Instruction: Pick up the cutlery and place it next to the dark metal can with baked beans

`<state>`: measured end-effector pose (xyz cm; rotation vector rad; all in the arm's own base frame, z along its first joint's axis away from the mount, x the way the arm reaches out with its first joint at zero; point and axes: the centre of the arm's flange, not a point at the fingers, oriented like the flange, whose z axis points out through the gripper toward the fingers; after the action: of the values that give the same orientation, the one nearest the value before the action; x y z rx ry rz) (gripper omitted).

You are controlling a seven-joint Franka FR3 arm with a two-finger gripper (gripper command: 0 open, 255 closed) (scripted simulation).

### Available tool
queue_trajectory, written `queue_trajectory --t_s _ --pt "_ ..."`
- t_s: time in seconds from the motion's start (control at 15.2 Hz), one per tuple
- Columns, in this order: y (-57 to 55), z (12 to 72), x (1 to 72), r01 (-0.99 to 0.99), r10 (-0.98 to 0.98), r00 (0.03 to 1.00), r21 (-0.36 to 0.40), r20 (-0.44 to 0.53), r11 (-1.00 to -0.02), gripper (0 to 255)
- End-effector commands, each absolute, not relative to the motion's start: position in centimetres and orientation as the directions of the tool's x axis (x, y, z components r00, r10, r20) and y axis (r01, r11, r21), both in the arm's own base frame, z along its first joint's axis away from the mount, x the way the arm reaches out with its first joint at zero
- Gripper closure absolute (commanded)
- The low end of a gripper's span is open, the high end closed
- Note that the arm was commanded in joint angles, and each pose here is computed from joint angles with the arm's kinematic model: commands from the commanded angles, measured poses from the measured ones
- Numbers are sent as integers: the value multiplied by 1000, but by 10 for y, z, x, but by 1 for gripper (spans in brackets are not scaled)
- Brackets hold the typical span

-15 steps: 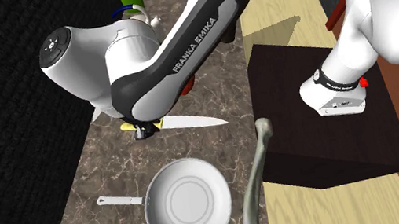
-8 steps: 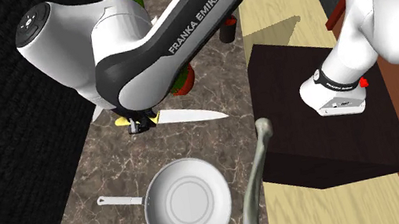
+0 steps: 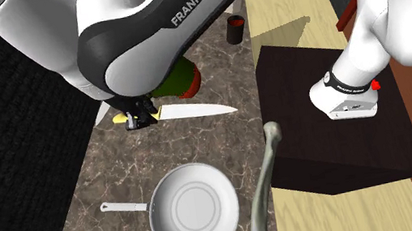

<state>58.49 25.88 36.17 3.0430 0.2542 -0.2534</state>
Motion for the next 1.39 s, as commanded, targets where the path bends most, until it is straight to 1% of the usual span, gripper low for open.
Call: queue_trajectory --t_s 0.0,0.13,1.32 --pt "261 372 585 171 158 973 63 -171 -983 255" --pt "261 378 585 171 158 973 63 -171 -983 255" --pt "26 378 546 171 158 973 63 -171 -983 255"
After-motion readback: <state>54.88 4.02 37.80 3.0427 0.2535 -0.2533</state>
